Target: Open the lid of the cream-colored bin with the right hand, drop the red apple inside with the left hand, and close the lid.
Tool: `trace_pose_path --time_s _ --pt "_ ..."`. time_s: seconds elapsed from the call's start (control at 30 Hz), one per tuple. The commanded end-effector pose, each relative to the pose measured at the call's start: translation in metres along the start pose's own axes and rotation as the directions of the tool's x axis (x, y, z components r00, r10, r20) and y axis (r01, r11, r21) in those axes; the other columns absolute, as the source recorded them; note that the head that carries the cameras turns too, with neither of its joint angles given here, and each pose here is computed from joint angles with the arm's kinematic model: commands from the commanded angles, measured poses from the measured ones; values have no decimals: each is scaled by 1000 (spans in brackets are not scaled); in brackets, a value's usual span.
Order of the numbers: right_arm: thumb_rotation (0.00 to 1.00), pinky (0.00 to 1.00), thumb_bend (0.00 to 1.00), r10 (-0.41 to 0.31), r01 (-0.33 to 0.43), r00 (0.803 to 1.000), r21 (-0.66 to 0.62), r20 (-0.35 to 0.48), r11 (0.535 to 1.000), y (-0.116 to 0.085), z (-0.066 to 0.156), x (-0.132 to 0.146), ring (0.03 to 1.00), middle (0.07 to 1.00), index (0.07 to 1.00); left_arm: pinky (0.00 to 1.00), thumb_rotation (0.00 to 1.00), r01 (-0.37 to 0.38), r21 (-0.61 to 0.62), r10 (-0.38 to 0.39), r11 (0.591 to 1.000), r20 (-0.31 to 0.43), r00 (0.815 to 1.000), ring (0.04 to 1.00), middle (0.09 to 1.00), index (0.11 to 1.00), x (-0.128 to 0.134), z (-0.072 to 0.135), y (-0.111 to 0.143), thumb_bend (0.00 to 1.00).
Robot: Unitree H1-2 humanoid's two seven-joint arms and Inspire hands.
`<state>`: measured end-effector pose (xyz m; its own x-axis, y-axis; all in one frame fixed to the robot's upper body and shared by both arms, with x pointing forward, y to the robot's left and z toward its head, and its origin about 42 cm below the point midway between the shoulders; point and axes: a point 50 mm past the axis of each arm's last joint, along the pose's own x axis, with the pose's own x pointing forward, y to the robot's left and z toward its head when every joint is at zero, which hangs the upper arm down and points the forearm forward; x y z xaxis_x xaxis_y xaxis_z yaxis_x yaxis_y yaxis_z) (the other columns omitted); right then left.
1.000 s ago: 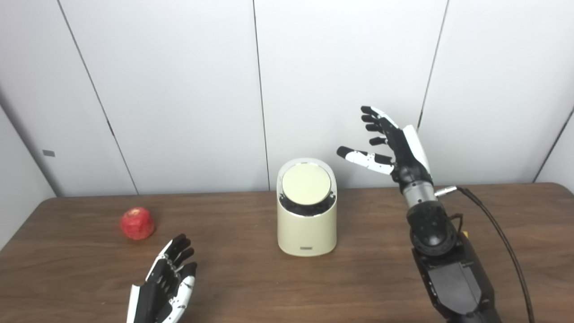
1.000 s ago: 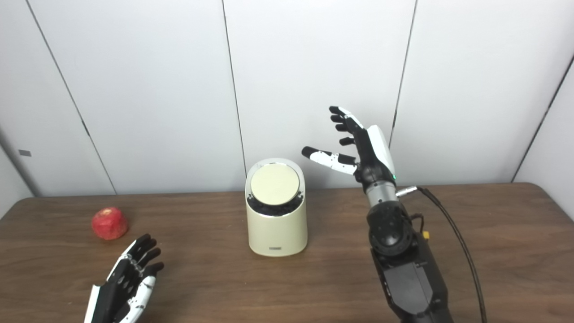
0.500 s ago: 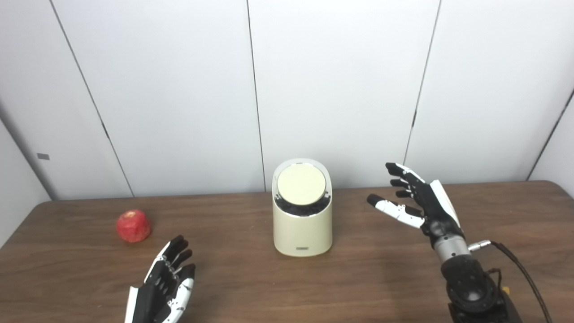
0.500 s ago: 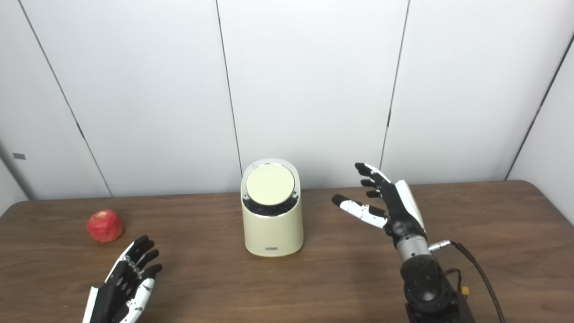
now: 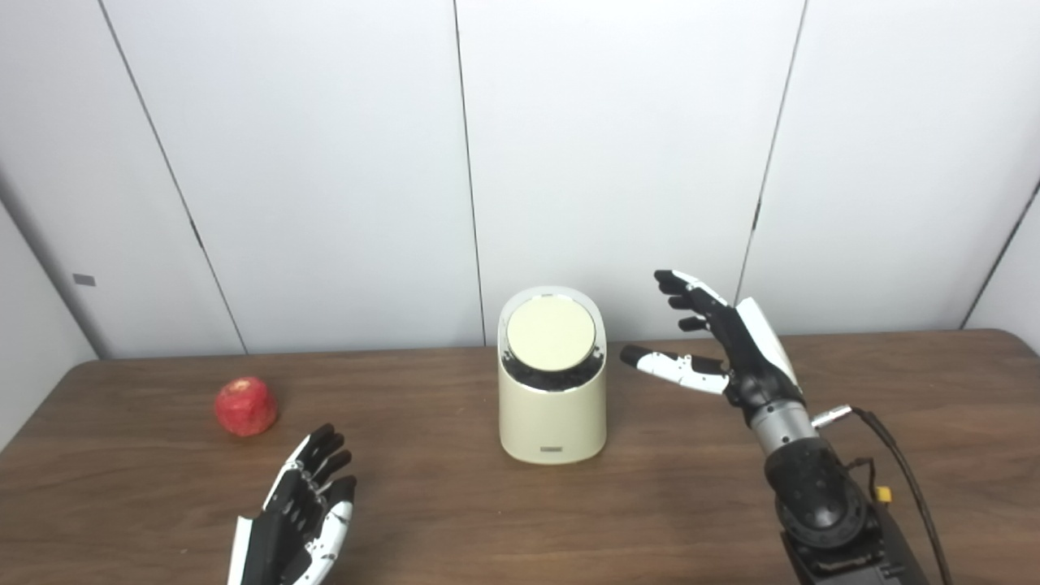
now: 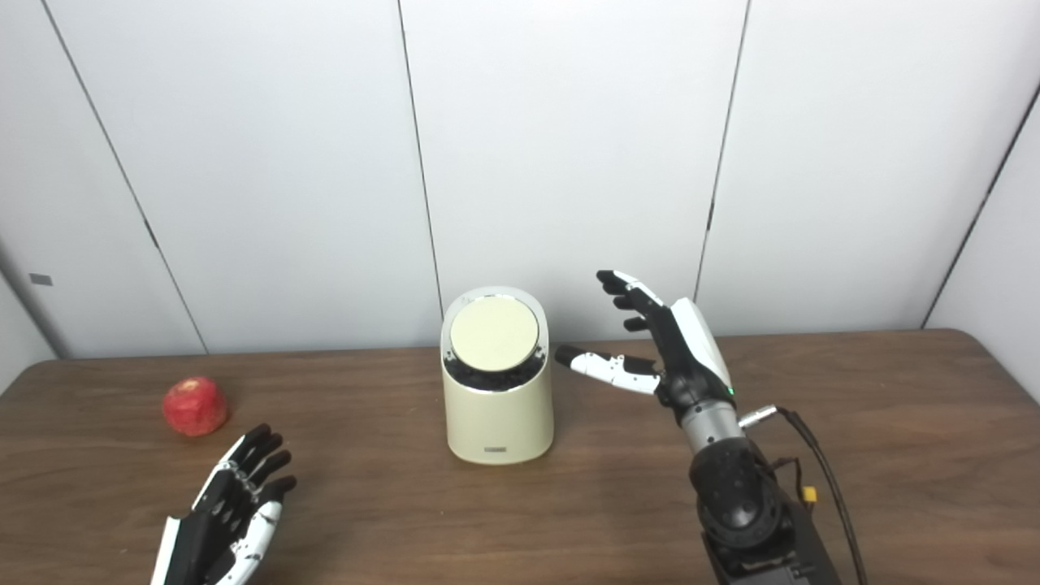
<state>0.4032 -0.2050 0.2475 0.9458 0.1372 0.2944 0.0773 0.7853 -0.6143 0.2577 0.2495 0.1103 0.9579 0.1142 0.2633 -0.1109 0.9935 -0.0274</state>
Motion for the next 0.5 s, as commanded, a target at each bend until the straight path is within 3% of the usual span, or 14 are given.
trace_pose_path --time_s 0.0,0.13,0.3,0.37,0.47 --pt "496 781 645 -38 44 989 -40 141 998 -15 31 14 854 874 882 762 303 -19 -14 17 1000 -169 986 844 876 899 -37 -34 -3 281" --pt "512 830 635 -10 21 985 -66 173 998 -12 40 13 890 906 897 761 306 -21 -12 18 1000 -168 986 841 873 898 -37 -34 -3 281" --pt "514 818 644 -10 27 979 -80 203 996 -9 53 17 905 929 912 754 296 -19 -11 17 1000 -167 986 834 866 894 -37 -34 -3 283" --pt "492 812 654 -17 36 977 -84 215 996 -7 58 21 903 929 915 752 297 -18 -13 15 1000 -165 986 833 865 893 -37 -33 -3 285" --pt "357 821 702 -36 55 970 -70 239 996 -4 61 32 907 927 911 745 310 -12 -16 9 1000 -163 987 827 860 892 -37 -33 -3 289"
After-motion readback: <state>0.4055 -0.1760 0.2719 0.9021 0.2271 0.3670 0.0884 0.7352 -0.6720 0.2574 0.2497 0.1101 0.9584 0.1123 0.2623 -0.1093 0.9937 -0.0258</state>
